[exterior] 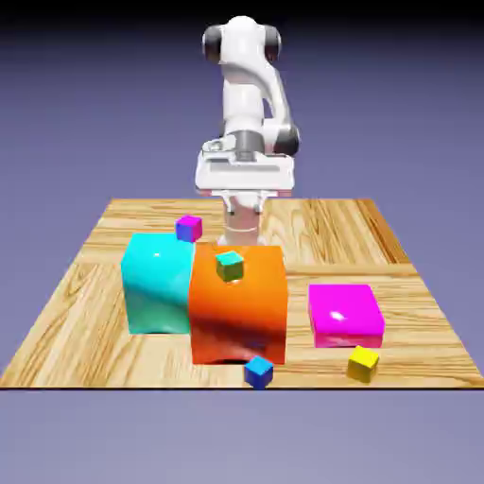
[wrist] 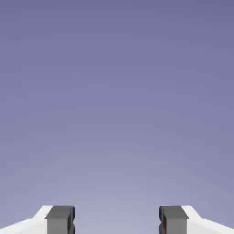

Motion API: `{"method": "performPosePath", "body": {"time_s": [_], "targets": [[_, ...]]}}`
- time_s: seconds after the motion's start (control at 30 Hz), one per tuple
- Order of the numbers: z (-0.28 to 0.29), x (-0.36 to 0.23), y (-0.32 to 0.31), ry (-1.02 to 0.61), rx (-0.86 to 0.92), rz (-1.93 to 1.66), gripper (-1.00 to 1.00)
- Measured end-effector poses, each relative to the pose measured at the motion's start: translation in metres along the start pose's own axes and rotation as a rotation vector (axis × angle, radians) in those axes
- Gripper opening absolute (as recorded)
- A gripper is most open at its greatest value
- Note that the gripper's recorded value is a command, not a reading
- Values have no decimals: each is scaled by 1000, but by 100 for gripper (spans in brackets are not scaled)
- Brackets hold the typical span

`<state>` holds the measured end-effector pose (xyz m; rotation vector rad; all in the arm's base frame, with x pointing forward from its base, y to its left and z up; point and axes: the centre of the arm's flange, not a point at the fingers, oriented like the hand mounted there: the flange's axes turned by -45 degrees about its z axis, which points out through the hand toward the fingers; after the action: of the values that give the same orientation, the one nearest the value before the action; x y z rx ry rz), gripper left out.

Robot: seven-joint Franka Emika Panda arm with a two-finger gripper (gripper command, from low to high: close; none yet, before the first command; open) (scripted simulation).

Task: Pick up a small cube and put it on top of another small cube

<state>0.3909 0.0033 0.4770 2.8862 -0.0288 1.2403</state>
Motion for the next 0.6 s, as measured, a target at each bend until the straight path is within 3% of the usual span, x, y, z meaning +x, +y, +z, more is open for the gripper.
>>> {"method": "performPosePath", "body": {"time_s": [0.3, 0.6], "targets": [[-96, 85, -25, 107, -72, 474, 0], [-157, 124, -116, 159, -109, 851, 0]]}}
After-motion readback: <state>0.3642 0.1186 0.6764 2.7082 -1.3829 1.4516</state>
